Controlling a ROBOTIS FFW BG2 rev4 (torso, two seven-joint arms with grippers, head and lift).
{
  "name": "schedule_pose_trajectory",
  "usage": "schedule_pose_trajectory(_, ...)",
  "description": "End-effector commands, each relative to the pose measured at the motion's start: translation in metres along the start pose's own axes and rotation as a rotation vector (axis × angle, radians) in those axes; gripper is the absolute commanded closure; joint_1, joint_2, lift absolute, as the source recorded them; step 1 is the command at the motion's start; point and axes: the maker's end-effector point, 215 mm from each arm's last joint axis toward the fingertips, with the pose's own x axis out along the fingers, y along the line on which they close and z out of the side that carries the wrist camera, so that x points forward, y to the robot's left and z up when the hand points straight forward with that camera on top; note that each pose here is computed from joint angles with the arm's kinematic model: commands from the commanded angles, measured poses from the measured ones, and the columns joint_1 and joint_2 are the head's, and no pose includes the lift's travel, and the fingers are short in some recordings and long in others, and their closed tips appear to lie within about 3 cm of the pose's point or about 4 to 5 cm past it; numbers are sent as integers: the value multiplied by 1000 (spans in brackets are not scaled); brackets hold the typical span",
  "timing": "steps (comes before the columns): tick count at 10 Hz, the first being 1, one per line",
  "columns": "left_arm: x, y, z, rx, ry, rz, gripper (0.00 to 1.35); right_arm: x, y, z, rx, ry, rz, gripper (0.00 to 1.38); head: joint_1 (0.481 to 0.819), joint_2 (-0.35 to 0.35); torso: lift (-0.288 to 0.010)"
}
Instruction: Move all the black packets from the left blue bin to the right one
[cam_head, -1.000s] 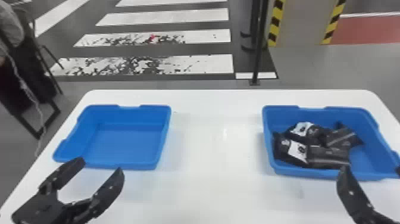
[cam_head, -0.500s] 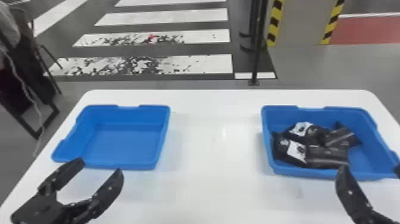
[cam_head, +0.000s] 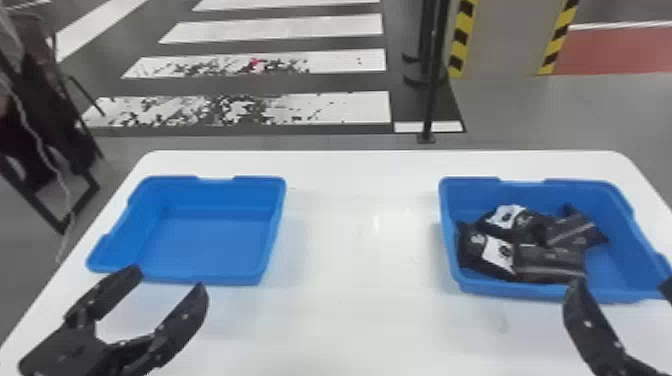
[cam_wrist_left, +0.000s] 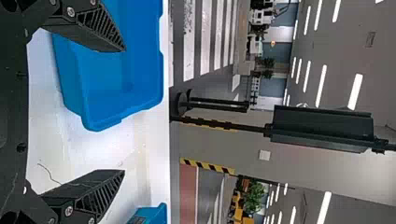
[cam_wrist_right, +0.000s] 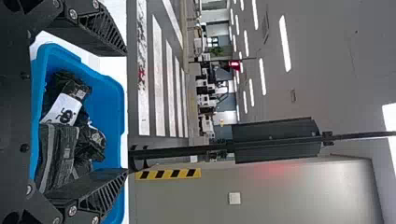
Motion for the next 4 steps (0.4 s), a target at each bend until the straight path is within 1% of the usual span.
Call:
schedule_pose_trajectory(1, 0, 0, 0, 0, 0, -1, 144, 0, 0, 0, 2, 0, -1, 153, 695, 104, -185)
schedule_pose_trajectory(4, -1, 0, -1, -2, 4, 0, 144, 0, 0, 0, 2, 0, -1, 153, 695, 104, -185)
